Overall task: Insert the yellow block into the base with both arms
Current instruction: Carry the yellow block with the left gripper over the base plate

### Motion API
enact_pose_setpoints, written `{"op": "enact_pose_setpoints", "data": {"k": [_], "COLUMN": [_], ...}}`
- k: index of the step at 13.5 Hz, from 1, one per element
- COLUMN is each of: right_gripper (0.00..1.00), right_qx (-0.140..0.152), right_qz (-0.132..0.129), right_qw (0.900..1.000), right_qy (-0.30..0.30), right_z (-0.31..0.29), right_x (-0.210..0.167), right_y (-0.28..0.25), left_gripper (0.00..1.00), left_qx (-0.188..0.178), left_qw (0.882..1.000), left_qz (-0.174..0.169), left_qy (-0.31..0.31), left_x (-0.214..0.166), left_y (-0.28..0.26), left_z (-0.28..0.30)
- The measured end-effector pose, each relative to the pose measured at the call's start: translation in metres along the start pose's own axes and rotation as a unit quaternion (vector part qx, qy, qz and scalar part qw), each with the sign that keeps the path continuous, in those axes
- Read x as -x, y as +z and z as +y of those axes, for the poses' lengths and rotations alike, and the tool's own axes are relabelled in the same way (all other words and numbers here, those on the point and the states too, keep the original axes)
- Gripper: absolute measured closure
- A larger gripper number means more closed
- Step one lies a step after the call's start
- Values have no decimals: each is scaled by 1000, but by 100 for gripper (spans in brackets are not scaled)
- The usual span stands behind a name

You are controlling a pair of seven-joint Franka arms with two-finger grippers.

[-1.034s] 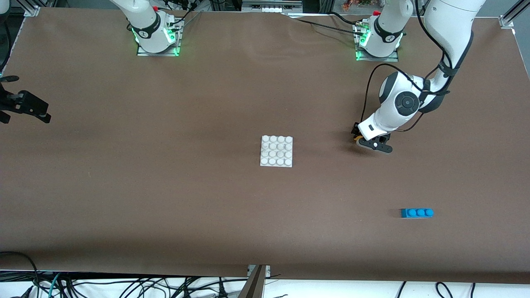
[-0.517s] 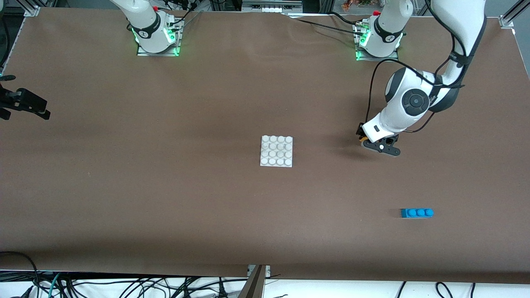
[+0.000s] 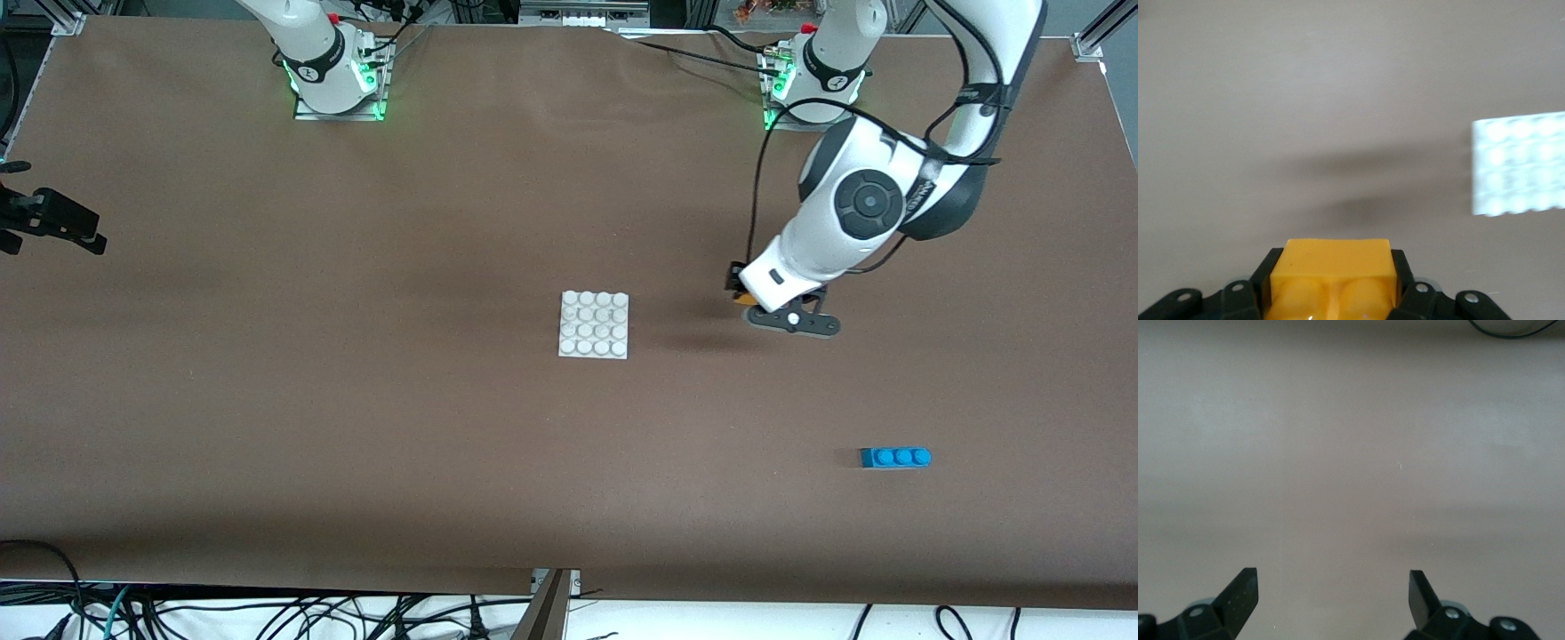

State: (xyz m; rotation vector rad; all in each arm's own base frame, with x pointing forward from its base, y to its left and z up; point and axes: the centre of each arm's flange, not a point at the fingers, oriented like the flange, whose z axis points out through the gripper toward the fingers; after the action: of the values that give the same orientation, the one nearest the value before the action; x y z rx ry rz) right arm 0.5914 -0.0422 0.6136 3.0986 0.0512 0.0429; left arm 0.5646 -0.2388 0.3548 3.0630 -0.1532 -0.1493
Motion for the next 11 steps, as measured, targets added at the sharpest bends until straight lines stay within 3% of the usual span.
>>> {"op": "enact_pose_setpoints", "data": {"k": [4,7,11], "right_gripper": [0,0,0], "right_qx": [0,-1,-1], "right_qz": [0,0,0], "right_qw": [1000,1000,1000], "right_qy": [-6,-8,-9], "right_z": [-4,-6,-6], "right_x": [0,-1,-1], "right_y": [0,0,0], "left_gripper": [32,32,32], "left_qx": [29,41,3], "left_qw": [999,996,997], "left_qz": [5,-12,-19], "left_qy": [-44,-76,-70], "left_x": [-23,-28,-24], "left_y": [7,37,95], "left_z": [71,128,178]}}
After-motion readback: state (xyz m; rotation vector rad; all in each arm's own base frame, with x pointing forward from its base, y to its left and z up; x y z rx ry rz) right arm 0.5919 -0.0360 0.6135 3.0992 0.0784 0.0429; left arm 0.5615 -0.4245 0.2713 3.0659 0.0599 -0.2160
